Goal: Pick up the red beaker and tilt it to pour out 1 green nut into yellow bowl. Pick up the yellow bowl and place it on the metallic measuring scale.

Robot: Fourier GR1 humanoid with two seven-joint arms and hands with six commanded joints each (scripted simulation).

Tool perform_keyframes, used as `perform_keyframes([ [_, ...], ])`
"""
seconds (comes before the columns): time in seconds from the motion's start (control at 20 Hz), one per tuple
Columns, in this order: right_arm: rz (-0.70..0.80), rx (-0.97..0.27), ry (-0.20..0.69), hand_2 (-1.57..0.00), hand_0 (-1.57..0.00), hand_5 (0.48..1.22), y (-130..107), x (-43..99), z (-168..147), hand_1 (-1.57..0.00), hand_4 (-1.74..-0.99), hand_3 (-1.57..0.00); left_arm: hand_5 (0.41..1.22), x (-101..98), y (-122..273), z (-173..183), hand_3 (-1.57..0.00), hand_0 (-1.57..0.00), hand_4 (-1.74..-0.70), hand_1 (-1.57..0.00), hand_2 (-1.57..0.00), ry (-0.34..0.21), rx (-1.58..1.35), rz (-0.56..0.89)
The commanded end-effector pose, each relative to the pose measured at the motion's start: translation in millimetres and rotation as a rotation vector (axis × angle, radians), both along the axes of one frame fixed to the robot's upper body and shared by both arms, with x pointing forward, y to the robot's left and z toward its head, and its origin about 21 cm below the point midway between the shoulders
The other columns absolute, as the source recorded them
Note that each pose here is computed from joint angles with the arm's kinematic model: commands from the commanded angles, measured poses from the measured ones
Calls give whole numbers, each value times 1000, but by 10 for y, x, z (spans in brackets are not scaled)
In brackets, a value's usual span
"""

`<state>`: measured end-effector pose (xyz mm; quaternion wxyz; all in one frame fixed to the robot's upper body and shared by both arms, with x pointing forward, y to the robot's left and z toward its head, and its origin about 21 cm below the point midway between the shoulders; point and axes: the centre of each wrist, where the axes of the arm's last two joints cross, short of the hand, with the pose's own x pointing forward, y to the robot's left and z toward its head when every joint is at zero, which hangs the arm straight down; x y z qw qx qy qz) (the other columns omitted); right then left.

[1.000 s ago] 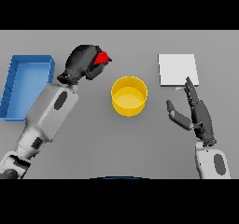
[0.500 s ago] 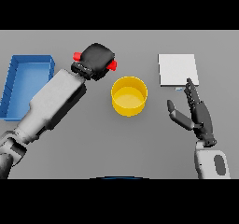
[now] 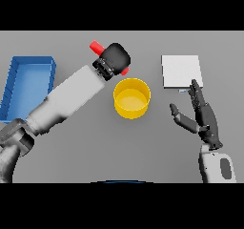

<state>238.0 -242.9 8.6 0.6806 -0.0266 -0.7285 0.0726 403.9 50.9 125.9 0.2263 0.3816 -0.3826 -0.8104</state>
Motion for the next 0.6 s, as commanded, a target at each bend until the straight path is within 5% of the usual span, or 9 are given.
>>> perform_keyframes([
  [0.0,0,-6,23,1,1,601,20,-12,-36,1,-1300,1,1220,-15,-60,29,-1420,-1571,-1726,-1571,-1571,-22,34,-24],
  [0.3,-17,-15,17,1,1,604,-18,29,-41,1,-1290,1,1221,-80,-232,-64,-1531,-1571,-1737,-1571,-1571,-122,207,-111],
  [0.55,-15,-31,5,1,1,607,10,2,-49,1,-1290,1,1221,-98,-382,-15,-1558,-1571,-1740,-1571,-1571,-141,378,-187],
])
